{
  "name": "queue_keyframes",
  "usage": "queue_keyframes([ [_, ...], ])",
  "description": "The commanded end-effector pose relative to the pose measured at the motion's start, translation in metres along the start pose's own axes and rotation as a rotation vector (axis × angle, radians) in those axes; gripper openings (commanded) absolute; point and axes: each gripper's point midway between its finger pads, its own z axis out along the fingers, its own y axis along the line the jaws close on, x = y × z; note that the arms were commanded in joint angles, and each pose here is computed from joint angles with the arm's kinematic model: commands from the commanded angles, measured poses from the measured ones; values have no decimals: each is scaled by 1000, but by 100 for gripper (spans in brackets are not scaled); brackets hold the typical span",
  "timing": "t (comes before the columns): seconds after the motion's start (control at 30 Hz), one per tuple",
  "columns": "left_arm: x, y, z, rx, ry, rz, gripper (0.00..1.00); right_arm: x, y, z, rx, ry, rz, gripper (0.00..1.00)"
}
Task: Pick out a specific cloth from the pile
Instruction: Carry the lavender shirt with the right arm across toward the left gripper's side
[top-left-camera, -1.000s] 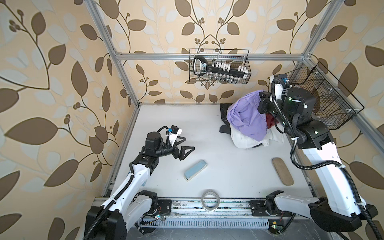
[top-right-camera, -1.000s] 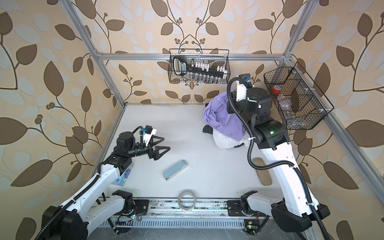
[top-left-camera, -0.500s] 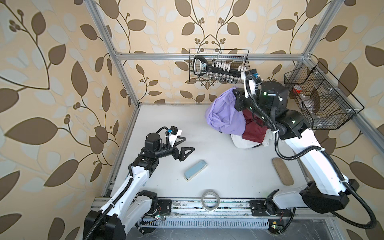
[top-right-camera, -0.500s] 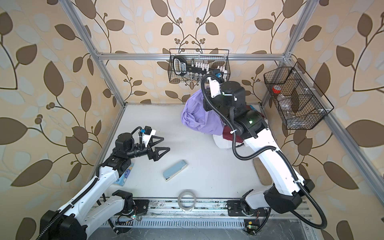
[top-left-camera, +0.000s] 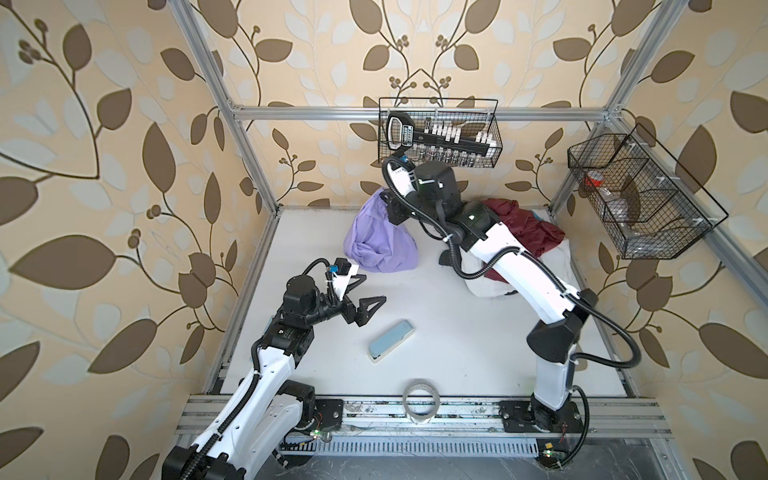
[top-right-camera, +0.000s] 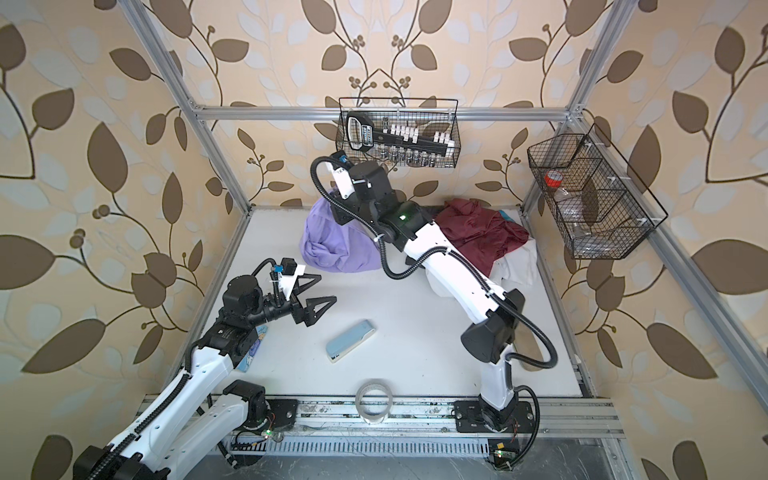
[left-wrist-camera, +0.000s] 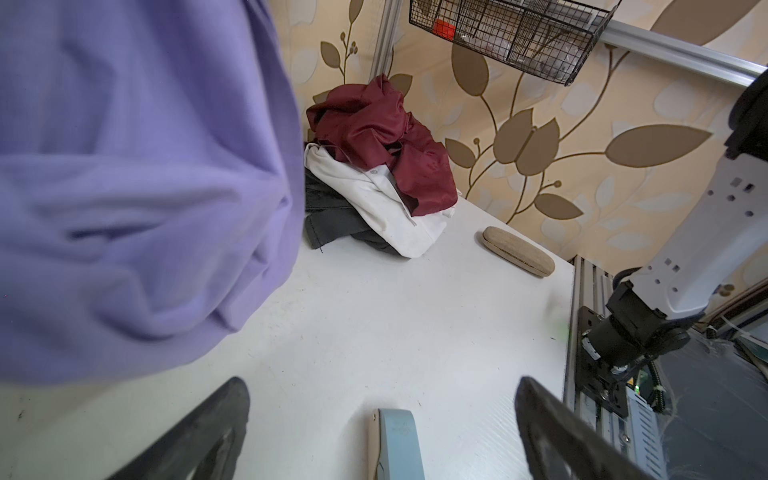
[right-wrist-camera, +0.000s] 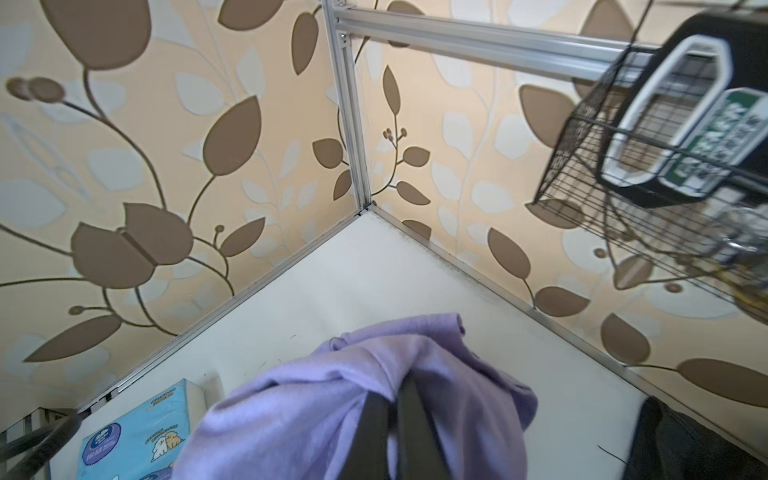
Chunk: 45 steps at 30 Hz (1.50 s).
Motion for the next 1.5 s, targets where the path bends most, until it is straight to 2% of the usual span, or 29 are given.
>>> queue_keyframes([
  [0.0, -10, 2, 1, -21, -29, 56, 99, -11, 19, 16, -90, -44, 24, 0],
  [0.2, -9, 5, 2, -35, -19, 54, 99, 67, 14, 70, -112, 106, 27, 0],
  [0.4, -7, 7, 3, -42, -10, 47, 99, 167, 6, 111, -200, 293, 146, 0],
  [0.43, -8, 8, 3, -43, -10, 48, 99, 182, -7, 117, -186, 322, 170, 0],
  [0.5, -7, 7, 3, -43, -9, 46, 99, 210, -16, 124, -176, 375, 189, 9],
  [0.6, -8, 7, 3, -40, -8, 46, 99, 245, -24, 134, -157, 438, 211, 16],
  [0.77, -7, 7, 3, -41, -6, 48, 99, 299, -20, 141, -183, 547, 267, 42],
  [0.93, -7, 7, 3, -41, -7, 48, 99, 330, -1, 139, -234, 605, 308, 51],
  [1.07, -8, 6, 2, -41, -10, 49, 99, 341, 17, 144, -267, 613, 325, 50],
  [1.2, -9, 5, 2, -41, -14, 50, 99, 348, 35, 159, -309, 625, 381, 32],
  [1.27, -10, 5, 2, -40, -16, 51, 99, 348, 39, 169, -319, 620, 425, 27],
  [1.47, -10, 6, 3, -47, -16, 50, 99, 327, 55, 202, -385, 522, 554, 24],
])
